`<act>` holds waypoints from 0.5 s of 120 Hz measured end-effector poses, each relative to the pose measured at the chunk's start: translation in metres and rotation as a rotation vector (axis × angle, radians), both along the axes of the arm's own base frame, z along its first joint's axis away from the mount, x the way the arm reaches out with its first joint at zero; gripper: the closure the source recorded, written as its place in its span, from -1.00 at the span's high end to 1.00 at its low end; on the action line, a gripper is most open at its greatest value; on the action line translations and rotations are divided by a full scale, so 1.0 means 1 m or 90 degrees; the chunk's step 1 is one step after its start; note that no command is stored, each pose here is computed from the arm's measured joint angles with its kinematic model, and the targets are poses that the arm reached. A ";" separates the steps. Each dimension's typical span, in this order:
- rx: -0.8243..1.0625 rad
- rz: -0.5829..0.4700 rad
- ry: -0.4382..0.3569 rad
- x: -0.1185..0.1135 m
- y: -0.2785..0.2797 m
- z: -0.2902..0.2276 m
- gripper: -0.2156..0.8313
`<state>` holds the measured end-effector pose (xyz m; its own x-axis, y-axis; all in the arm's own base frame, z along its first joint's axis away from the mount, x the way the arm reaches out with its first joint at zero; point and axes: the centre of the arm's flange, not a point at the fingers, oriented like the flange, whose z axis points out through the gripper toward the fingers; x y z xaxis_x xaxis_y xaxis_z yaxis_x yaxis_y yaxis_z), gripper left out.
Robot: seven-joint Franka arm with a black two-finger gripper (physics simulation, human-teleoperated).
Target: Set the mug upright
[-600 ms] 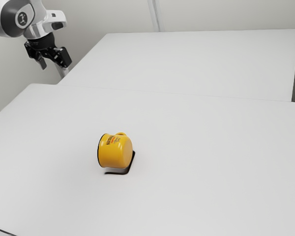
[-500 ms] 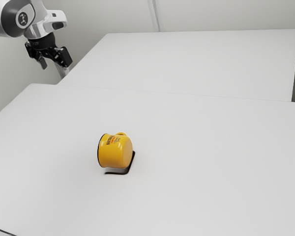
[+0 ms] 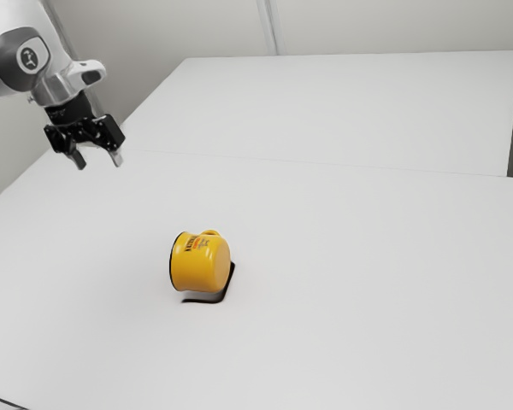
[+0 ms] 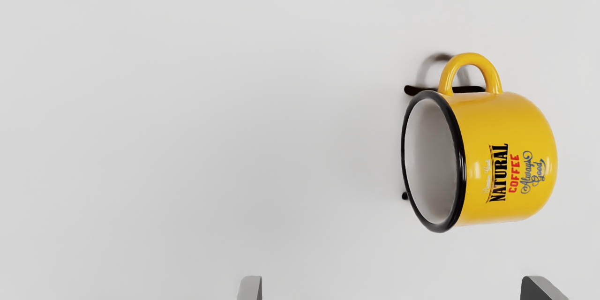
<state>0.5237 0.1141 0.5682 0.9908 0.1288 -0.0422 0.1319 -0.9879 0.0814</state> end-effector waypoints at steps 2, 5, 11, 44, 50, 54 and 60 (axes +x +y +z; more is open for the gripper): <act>-0.016 0.010 0.009 -0.002 0.004 -0.008 0.59; -0.040 0.025 0.019 -0.005 0.009 -0.018 0.59; -0.088 0.053 0.039 -0.011 0.017 -0.038 0.59; -0.243 0.140 0.134 0.003 0.029 -0.143 0.59; -0.265 0.139 0.152 0.008 0.017 -0.159 0.59; -0.279 0.140 0.161 0.010 0.010 -0.168 0.59; -0.296 0.147 0.173 0.012 0.006 -0.180 0.59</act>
